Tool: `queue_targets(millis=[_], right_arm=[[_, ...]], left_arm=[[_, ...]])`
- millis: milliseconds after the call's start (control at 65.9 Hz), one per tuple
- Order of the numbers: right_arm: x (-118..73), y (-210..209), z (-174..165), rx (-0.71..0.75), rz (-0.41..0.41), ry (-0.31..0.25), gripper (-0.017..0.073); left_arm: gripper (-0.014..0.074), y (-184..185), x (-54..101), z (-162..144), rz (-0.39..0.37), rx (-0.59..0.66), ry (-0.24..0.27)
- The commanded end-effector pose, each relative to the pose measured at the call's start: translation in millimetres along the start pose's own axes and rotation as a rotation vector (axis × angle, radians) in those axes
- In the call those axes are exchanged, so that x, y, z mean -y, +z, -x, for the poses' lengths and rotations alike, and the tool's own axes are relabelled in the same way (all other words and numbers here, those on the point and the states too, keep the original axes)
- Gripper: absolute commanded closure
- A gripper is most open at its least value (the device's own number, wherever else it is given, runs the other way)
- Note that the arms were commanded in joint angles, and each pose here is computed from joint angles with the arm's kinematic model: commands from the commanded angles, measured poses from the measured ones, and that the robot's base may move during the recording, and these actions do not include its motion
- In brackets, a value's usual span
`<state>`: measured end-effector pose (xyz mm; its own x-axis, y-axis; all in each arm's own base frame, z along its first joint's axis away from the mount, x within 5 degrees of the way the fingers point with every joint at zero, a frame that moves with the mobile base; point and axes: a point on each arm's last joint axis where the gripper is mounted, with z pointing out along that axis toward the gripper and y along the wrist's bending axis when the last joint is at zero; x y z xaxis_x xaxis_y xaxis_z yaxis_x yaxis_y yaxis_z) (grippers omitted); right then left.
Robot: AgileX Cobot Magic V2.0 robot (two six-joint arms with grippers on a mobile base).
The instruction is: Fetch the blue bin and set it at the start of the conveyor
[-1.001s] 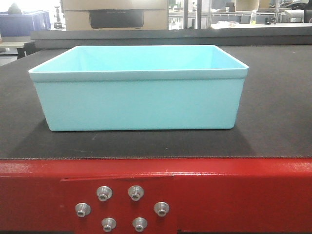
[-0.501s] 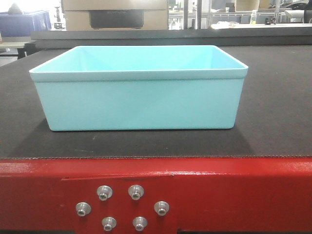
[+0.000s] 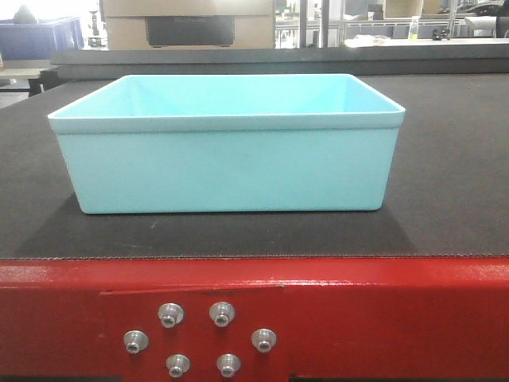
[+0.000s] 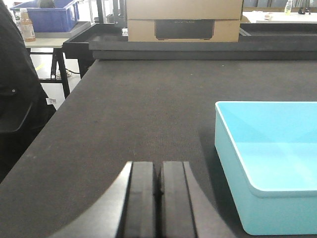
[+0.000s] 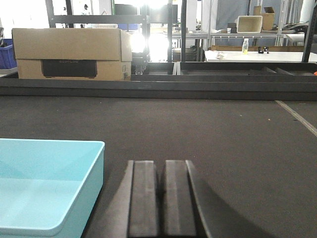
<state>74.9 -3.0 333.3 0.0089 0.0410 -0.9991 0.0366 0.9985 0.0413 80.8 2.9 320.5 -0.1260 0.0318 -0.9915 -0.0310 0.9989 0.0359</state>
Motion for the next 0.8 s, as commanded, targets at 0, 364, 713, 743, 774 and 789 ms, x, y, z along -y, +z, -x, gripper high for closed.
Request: queue_targets(millis=[0,364,713,743,774,789], right_arm=[[0.3,-1,2,0.030,-0.004,-0.016,0.0721],[0.3,-1,2,0.030,-0.004,-0.016,0.0721],[0.3,-1,2,0.030,-0.004,-0.016,0.0721],[0.3,-1,2,0.030,-0.004,-0.016,0.0721],[0.3,-1,2,0.030,-0.004,-0.016,0.0721],[0.3,-1,2,0.030,-0.004,-0.016,0.0721]], left_arm=[[0.0704,-1,-0.4,2,0.005,0.029,0.002],[0.0704,-3,-0.4,1,0.005,0.038,0.002],[0.0704,-29,2.3,-70,0.009,0.151,0.002],[0.0704,-25,2.6,-79,0.008,0.137,0.002],[0.0704,-21,3.0,-87,0.008,0.131,0.002],[0.0704,-20,3.1,-89,0.008,0.142,0.002]])
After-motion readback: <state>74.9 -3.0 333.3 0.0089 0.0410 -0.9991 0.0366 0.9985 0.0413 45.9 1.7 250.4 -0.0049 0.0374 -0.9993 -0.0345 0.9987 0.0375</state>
